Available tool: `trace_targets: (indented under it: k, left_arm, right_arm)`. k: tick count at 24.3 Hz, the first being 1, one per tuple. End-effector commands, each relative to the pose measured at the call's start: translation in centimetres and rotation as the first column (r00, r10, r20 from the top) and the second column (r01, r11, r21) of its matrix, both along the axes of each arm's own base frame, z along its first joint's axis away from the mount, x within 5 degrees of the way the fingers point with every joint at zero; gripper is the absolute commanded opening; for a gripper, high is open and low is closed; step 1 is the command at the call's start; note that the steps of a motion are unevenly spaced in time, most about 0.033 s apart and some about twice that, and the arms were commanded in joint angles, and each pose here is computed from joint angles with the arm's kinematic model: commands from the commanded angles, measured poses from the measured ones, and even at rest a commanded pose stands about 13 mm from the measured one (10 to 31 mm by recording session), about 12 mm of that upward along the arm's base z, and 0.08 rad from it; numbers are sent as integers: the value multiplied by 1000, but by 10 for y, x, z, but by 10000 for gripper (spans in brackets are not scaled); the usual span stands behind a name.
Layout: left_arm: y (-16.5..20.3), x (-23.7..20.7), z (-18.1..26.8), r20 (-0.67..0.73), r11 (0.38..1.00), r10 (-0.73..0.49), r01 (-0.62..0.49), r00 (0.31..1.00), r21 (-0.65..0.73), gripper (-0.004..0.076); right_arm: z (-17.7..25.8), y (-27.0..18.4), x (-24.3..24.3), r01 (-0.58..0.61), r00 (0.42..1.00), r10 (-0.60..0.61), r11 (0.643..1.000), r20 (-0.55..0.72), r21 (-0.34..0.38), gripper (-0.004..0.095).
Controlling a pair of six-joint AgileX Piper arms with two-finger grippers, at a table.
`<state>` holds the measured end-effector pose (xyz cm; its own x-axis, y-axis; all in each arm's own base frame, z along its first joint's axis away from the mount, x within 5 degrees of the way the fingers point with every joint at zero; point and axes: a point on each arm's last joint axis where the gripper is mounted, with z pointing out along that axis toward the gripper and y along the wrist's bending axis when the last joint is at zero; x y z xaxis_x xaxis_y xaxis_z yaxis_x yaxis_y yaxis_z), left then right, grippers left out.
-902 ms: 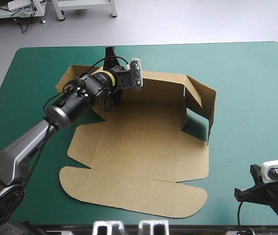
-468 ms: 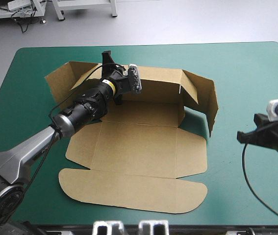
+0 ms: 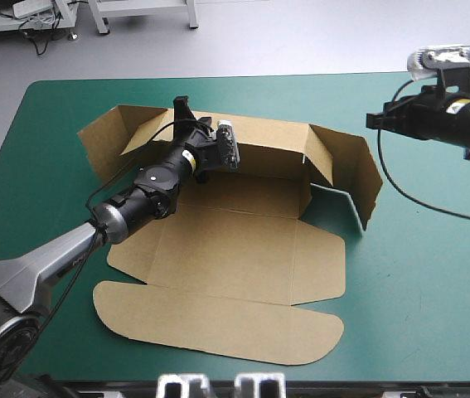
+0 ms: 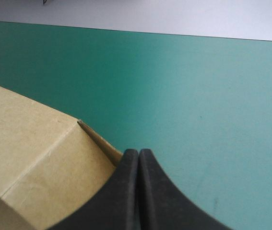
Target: Fold the box
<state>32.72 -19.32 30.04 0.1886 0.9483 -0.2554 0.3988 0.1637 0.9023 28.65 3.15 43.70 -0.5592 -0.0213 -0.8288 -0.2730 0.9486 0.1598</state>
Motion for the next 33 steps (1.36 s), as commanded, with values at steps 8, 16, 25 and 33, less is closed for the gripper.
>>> trace_targets:
  k: [8,16,25,33]
  left_arm:
    - [10,0,9,-4,992,99,-99,995,-78,-9]
    - [10,1,5,-17,990,115,-116,993,-77,-9]
    - [12,2,5,-18,984,153,-154,988,-91,-9]
    - [9,7,-9,-48,984,157,-160,987,-73,-9]
  right_arm:
    - [-22,14,84,-111,989,119,990,-91,84,-13]
    - [-57,20,92,-230,927,241,971,-286,72,-13]
    - [-84,29,65,-342,874,369,929,-314,142,-13]
    - [-134,28,33,-291,938,311,946,-152,143,-13]
